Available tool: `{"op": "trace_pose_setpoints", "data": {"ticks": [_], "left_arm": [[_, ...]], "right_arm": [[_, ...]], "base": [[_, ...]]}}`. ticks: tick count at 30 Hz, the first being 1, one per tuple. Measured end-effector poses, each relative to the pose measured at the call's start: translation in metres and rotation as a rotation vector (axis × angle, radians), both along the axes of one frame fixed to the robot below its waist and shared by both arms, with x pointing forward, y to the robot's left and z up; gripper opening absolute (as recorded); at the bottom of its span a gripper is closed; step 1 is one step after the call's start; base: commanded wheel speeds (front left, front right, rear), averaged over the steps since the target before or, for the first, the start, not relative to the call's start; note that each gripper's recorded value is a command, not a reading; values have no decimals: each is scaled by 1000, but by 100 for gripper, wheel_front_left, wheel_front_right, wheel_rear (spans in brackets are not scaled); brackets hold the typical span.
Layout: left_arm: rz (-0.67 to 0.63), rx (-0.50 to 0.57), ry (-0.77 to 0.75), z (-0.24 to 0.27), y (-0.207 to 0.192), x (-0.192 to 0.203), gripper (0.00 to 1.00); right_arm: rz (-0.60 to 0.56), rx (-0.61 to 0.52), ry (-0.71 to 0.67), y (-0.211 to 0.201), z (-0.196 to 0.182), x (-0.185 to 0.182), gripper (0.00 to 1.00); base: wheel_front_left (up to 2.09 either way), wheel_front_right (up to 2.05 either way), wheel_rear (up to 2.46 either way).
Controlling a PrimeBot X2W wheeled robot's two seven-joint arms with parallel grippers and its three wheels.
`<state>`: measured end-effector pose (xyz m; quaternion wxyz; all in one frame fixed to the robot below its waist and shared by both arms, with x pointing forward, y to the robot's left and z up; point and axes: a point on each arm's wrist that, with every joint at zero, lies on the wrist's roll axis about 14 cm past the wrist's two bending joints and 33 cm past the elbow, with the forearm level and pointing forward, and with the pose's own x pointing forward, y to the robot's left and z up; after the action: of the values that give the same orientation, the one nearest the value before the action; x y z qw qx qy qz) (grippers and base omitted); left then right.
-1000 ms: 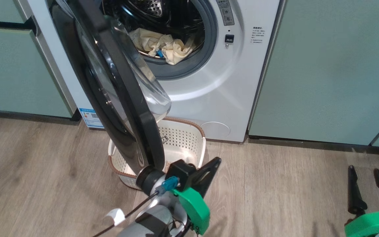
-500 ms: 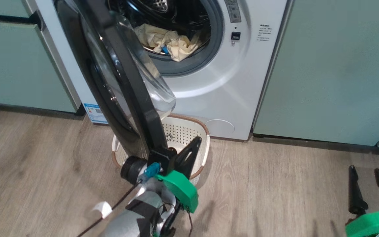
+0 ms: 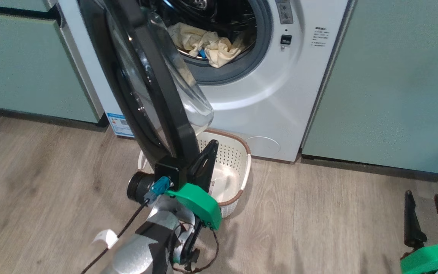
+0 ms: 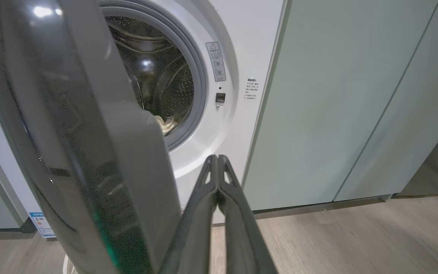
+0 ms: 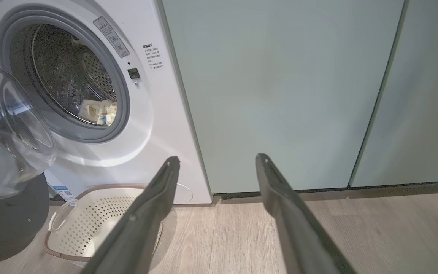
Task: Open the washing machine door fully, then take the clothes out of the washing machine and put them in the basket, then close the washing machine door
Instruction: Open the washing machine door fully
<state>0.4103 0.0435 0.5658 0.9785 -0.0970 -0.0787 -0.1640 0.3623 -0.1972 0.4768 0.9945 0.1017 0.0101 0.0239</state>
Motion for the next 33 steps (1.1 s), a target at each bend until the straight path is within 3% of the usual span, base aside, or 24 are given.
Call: {"op": "trace_pose_setpoints", "data": {"ticks": [22, 33], "left_arm": [[115, 17, 43, -14, 44, -11, 0], [226, 35, 63, -21, 89, -25, 0]], "right_arm": [[94, 11, -12, 34, 4, 16, 100], [183, 26, -16, 70, 6, 28, 100]], "base": [[0, 0, 0], [0, 0, 0]]}}
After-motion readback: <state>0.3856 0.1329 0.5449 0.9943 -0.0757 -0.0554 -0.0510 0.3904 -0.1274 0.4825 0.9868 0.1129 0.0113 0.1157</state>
